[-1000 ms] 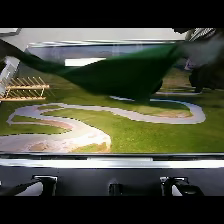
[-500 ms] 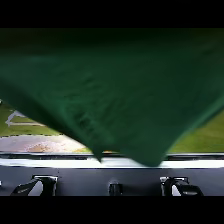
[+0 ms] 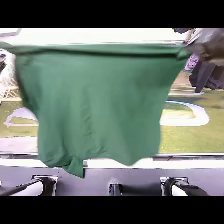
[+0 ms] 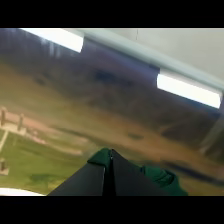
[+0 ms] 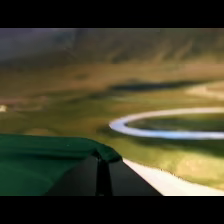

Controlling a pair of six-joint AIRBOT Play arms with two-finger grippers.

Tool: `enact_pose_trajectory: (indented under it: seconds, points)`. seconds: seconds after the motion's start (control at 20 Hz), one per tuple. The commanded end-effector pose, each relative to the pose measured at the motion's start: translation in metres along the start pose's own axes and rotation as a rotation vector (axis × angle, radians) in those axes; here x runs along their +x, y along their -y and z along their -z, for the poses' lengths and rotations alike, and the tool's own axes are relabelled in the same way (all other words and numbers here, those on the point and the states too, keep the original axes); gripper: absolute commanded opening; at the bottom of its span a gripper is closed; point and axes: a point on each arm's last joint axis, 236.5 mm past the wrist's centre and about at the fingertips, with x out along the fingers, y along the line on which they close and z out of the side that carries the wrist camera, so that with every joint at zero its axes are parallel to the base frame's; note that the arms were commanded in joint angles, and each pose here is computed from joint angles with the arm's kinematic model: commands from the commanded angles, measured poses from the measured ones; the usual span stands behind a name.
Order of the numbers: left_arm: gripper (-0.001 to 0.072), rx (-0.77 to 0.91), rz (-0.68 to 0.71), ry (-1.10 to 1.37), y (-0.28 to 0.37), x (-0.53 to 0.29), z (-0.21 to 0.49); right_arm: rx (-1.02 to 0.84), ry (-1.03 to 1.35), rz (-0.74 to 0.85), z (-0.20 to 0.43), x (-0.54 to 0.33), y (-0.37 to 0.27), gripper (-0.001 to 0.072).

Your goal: Fold the clothes and pants, and hang the long-sleeved shirts on hangers.

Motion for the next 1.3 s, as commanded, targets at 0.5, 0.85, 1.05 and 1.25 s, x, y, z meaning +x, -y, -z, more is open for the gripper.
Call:
enact_pose_trajectory:
  seconds: [0.5, 0.85, 1.05, 1.25]
  points:
    - [0.0029, 0.054, 0.019, -0.560, -0.020, 0.307, 0.258, 0.415, -0.338, 0.095, 0.117, 0.311, 0.180, 0.0077]
    - [0.0340, 0.141, 0.015, -0.579, -0.062, 0.237, 0.184, 0.302, -0.499, 0.081, 0.113, 0.214, 0.197, 0.0450]
    - [0.0329, 0.060, 0.020, -0.625, -0.091, 0.177, 0.171, 0.300, -0.564, 0.120, 0.135, 0.133, 0.233, 0.0450]
    - [0.0328, -0.068, 0.027, -0.653, -0.109, 0.115, 0.208, 0.412, -0.629, 0.118, 0.224, 0.094, 0.244, 0.0450]
